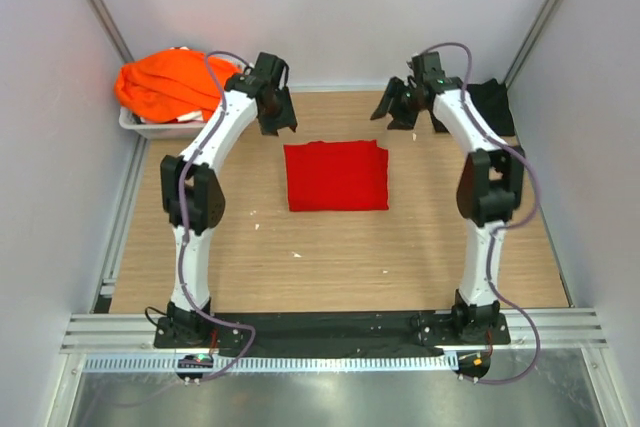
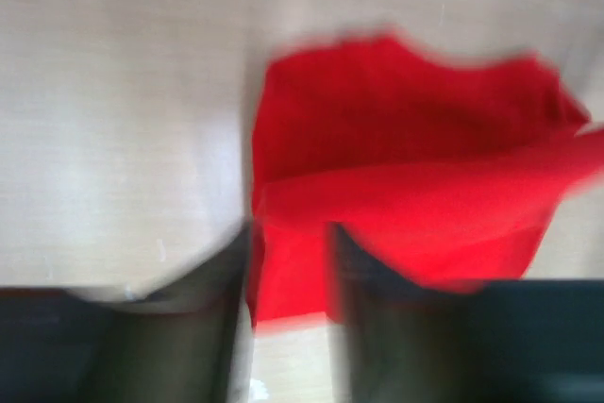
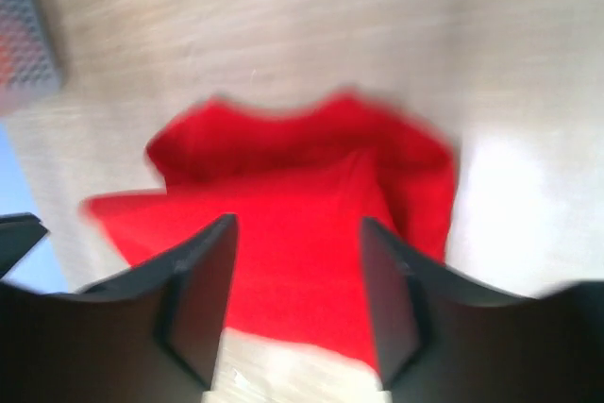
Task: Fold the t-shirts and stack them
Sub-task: Fold the tshirt
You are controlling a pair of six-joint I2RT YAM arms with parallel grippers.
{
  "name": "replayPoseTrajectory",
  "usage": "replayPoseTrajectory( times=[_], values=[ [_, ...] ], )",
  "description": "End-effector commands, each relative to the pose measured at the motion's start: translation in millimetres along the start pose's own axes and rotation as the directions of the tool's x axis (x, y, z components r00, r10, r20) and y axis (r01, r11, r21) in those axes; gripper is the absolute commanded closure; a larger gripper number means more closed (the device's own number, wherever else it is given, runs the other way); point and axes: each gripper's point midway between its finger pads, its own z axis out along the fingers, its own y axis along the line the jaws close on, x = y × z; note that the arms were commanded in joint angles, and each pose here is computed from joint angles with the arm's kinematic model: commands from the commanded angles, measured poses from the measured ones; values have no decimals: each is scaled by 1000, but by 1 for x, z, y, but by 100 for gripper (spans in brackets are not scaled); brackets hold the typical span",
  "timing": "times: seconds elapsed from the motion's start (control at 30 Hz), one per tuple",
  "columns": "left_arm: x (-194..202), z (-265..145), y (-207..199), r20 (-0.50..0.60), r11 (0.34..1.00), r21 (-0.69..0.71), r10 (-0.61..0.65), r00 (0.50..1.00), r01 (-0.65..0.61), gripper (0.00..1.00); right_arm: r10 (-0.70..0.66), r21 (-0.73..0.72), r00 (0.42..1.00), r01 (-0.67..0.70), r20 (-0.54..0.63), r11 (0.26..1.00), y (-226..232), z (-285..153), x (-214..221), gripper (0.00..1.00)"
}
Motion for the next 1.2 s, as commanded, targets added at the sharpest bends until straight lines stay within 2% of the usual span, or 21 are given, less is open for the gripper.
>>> replayPoseTrajectory(
  times=[0.0, 0.03, 0.07, 0.17, 0.23, 0.27, 0.3, 0.33, 0.4, 0.43, 0.53, 0.73, 1.0, 1.17],
  values=[
    [-30, 49, 10, -66, 1000, 24, -16, 998, 18, 46, -9, 33, 1000, 9, 5, 999, 1, 37, -47, 37],
    [-24, 58, 10, -130, 999, 31, -29, 991, 33, 43, -9, 37, 1000, 9, 3, 999, 2, 42, -51, 35],
    [-31, 69, 5, -146, 997, 61, -45, 988, 54, 41, -8, 35, 1000, 7, 12, 999, 4, 44, -56, 32],
    [-20, 62, 5, -192, 993, 88, -55, 980, 73, 36, -9, 73, 998, 4, 69, 997, 0, 37, -65, 31],
    [-31, 56, -6, -109, 986, 152, -50, 993, 67, 32, -1, 88, 997, -6, 78, 996, -9, 22, -47, 30],
    [-29, 50, -8, -93, 984, 167, -47, 995, 63, 30, -17, 74, 990, 7, 140, 997, -8, 20, -53, 31],
    [-29, 39, -7, -65, 983, 177, -48, 997, 59, 29, 6, 110, 996, -16, 92, 994, -30, 29, -24, 30],
    [-28, 34, -7, -59, 983, 177, -43, 997, 53, 28, -17, 68, 986, 6, 164, 998, -17, 9, -34, 29],
    [-24, 24, -3, -62, 985, 168, -31, 998, 41, 28, -4, 65, 990, -5, 141, 998, -29, 11, -11, 28],
    [-24, 22, -1, -59, 987, 159, -25, 998, 34, 29, -15, 35, 987, 10, 162, 999, -23, 10, -13, 28],
    [-17, 28, 13, -57, 995, 99, -16, 998, 21, 31, -12, -37, 996, 15, 88, 999, -20, 27, 4, 28],
    [7, 62, 35, -117, 999, 39, -31, 993, 36, 34, -30, -42, 999, 31, 30, 999, -23, 54, 6, 33],
    [7, 89, 41, -116, 997, 32, -72, 991, 77, 35, -63, -64, 998, 61, -25, 996, -27, 94, -1, 39],
    [9, 103, 43, -130, 996, 27, -82, 988, 86, 38, -64, -84, 997, 61, -36, 995, -26, 104, 3, 44]
  ],
)
